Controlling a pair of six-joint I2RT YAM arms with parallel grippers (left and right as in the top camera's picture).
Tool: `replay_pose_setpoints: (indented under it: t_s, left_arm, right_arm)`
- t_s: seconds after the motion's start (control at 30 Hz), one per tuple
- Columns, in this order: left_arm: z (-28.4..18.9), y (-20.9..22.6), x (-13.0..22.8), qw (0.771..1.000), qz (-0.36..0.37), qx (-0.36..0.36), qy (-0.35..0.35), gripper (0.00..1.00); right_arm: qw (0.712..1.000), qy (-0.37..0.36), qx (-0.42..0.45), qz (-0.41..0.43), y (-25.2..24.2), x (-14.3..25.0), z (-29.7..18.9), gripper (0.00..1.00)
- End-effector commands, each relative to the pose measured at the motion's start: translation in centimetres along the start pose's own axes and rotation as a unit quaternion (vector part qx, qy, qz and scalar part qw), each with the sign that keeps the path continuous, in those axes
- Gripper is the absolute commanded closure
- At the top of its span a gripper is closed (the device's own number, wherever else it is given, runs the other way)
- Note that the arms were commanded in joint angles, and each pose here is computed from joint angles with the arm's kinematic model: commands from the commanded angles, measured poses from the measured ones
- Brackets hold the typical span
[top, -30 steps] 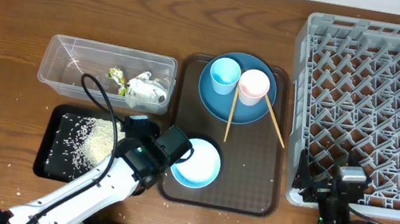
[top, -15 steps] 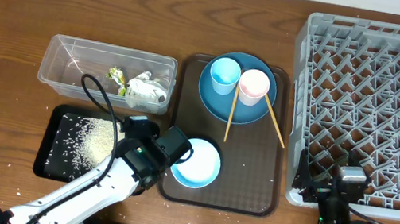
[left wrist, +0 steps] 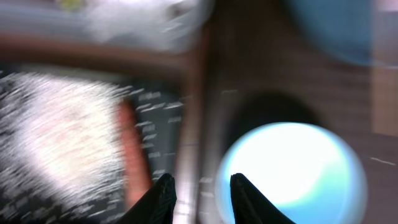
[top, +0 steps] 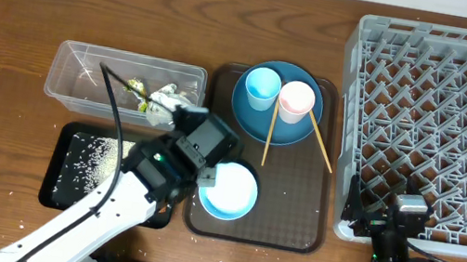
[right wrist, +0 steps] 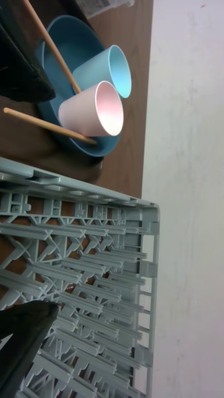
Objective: Sort waste into correct bins and load items into the dishwasher rack
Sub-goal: 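Carry the carrot left and release it onto the black tray, then raise the right gripper toward the wooden chopsticks on the blue plate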
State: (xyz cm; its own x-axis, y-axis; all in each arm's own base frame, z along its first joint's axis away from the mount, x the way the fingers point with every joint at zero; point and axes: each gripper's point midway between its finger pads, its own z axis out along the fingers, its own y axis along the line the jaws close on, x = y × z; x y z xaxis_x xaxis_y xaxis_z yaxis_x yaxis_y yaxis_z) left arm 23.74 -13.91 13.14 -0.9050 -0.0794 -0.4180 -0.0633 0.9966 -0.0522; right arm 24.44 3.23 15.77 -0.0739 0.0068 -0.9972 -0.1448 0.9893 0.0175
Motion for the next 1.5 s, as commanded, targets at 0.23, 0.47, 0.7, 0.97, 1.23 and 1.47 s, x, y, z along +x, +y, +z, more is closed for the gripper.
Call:
replay_pose_setpoints:
  t_s: [0.23, 0.47, 0.7, 0.97, 1.23, 1.47]
  left_arm:
    - [-3.7, -4.8, -2.8, 0.992, 0.037, 0.119, -0.02, 0.56]
    - [-3.7, -4.6, -2.5, 0.993, 0.039, 0.115, -0.014, 0.36]
    - [-3.6, -4.6, -2.4, 0.993, 0.04, 0.114, -0.013, 0.3]
    - [-3.5, -3.9, -1.5, 0.994, 0.043, 0.1, 0.005, 0.3]
    - [-3.7, -4.7, -2.6, 0.992, 0.037, 0.117, -0.016, 0.29]
    - [-3.5, -4.0, -2.5, 0.994, 0.05, 0.101, -0.016, 0.3]
  right_arm:
    - [1.0, 0.0, 0.003, -0.004, -0.2, 0.0, 0.0, 0.01]
    - [1.0, 0.0, 0.003, -0.004, -0.2, 0.0, 0.0, 0.01]
    - [1.0, 0.0, 0.003, -0.004, -0.2, 0.0, 0.0, 0.01]
    - [1.0, -0.001, 0.015, -0.006, -0.6, 0.0, 0.0, 0.01]
    - [0.992, 0.005, -0.016, 0.122, 0.5, -0.2, -0.1, 0.01]
    - [0.987, -0.004, -0.04, 0.153, 1.6, -8.4, -2.9, 0.01]
